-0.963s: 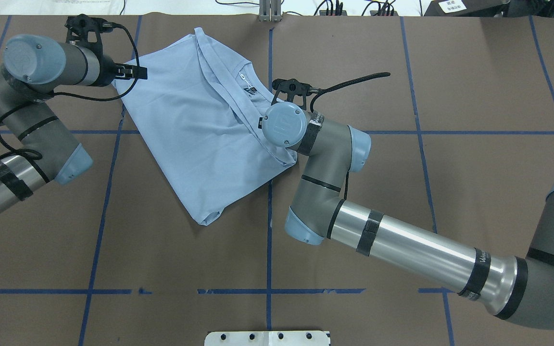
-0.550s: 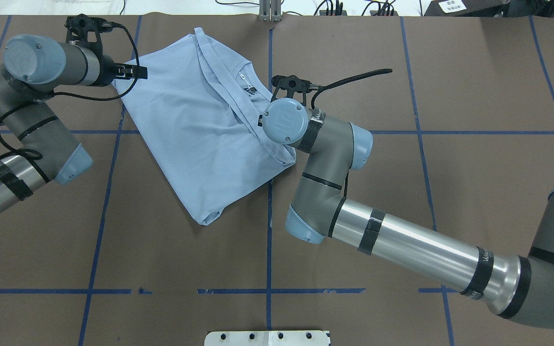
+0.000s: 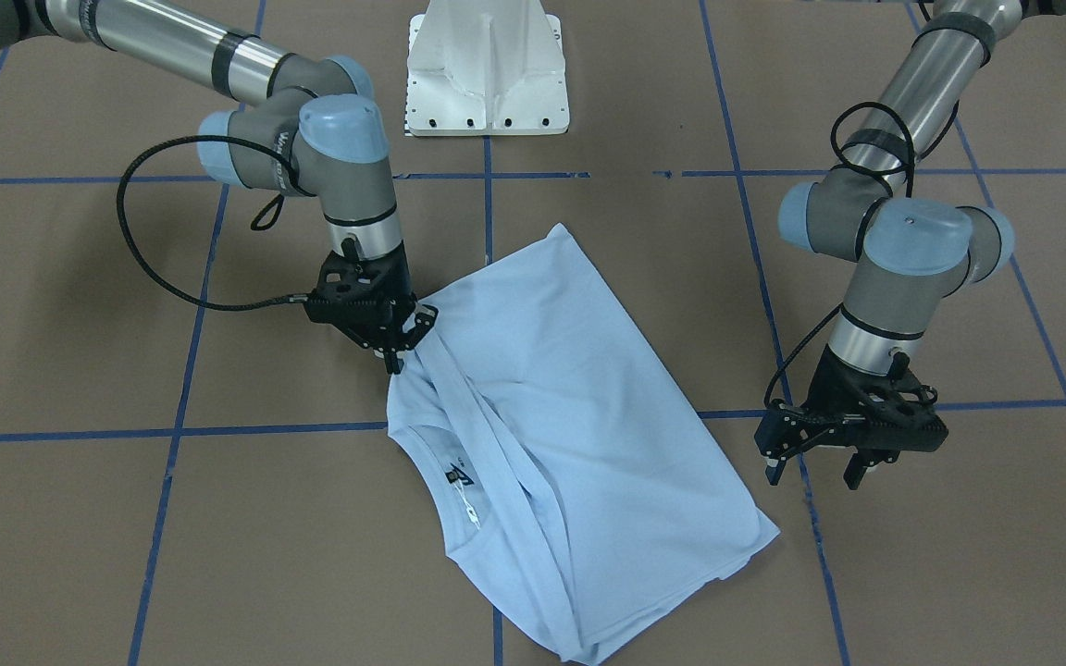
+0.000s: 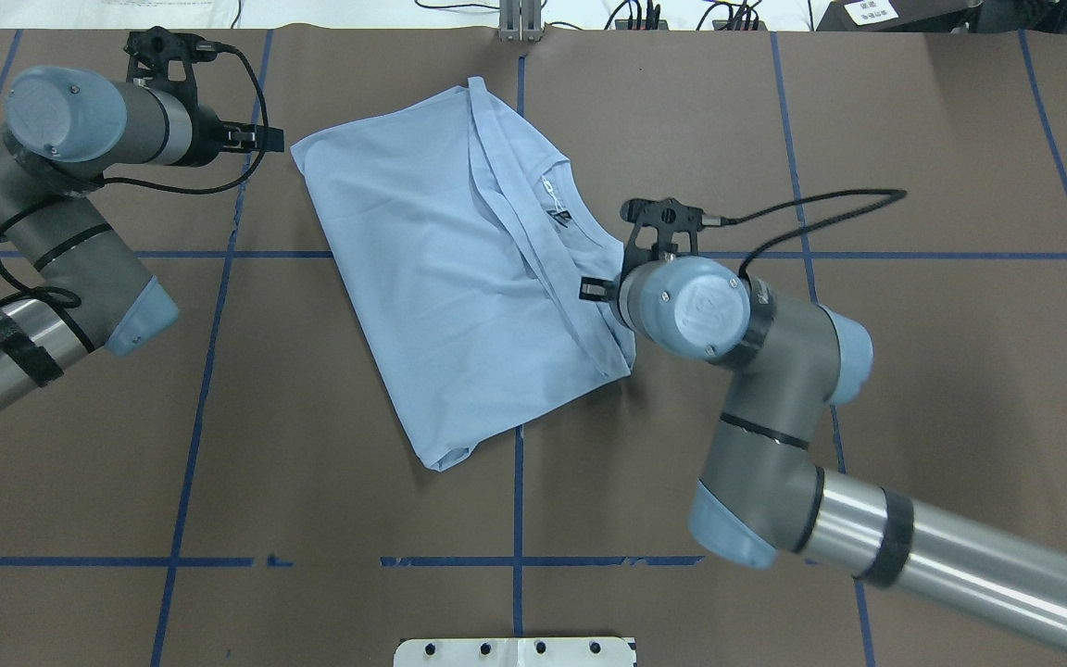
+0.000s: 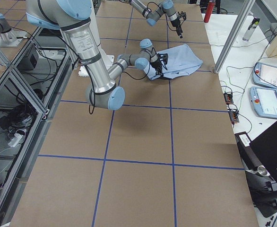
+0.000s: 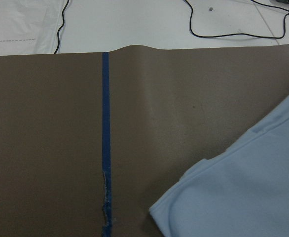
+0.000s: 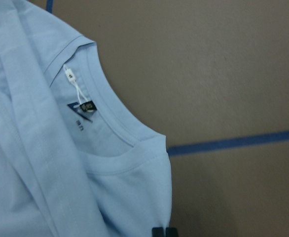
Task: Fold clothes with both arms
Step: 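Drag the collar toward the robot with the right gripper, turning the shirt lengthwise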
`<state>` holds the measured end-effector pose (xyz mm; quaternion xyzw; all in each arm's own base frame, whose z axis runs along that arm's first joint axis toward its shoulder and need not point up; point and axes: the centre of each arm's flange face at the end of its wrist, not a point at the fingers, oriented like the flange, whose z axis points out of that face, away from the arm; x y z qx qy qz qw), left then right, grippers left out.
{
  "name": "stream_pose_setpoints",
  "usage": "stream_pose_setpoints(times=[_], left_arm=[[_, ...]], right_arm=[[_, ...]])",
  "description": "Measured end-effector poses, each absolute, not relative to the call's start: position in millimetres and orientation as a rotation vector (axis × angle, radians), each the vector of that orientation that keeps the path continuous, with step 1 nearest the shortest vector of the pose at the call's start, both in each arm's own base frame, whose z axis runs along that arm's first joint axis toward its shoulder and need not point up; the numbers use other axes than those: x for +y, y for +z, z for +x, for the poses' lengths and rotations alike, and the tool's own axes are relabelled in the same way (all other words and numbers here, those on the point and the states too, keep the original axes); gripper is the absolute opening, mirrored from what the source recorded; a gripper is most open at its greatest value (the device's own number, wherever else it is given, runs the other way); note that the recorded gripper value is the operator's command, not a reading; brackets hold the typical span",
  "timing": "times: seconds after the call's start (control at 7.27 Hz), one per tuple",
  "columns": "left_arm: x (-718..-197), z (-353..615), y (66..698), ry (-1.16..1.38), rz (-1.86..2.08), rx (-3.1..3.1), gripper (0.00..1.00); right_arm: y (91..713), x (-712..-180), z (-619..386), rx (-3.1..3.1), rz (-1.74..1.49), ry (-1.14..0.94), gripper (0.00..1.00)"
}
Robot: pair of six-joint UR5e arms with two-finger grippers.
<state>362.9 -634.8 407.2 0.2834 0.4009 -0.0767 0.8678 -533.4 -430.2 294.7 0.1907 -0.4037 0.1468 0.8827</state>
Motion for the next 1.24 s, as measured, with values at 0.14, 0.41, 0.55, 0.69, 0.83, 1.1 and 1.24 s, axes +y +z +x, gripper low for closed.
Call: stream_pose_setpoints(times=[0.14,0.41,0.55,0.69,0.83,1.1,1.24], left_arm=[[-634.5,362.7,407.5,-0.160,0.593,0.839,1.00],[-634.0,362.5,407.9,-0.160,0.594,0.840,1.00],[-633.7,362.9,407.9,-0.159,0.594,0.840,1.00],[-633.5,363.0,407.6,-0.158,0.594,0.840,1.00],[-633.3,363.0,406.7,-0.158,0.595,0.842,1.00],[-631.9,364.4,404.5,-0.155,0.595,0.846,1.00],[-631.2,365.3,403.8,-0.154,0.596,0.847,1.00]], right_arm=[[309.2,-383.3,-525.2,-0.844,0.409,0.280,0.00],[333.8,-292.1,-515.1,-0.848,0.432,0.265,0.00],[341.5,-263.1,-513.4,-0.848,0.442,0.259,0.00],[345.7,-246.1,-510.1,-0.849,0.448,0.251,0.00],[350.5,-237.2,-504.3,-0.846,0.452,0.245,0.75],[348.7,-230.5,-491.4,-0.855,0.456,0.240,1.00],[340.1,-228.8,-487.4,-0.872,0.452,0.230,1.00]])
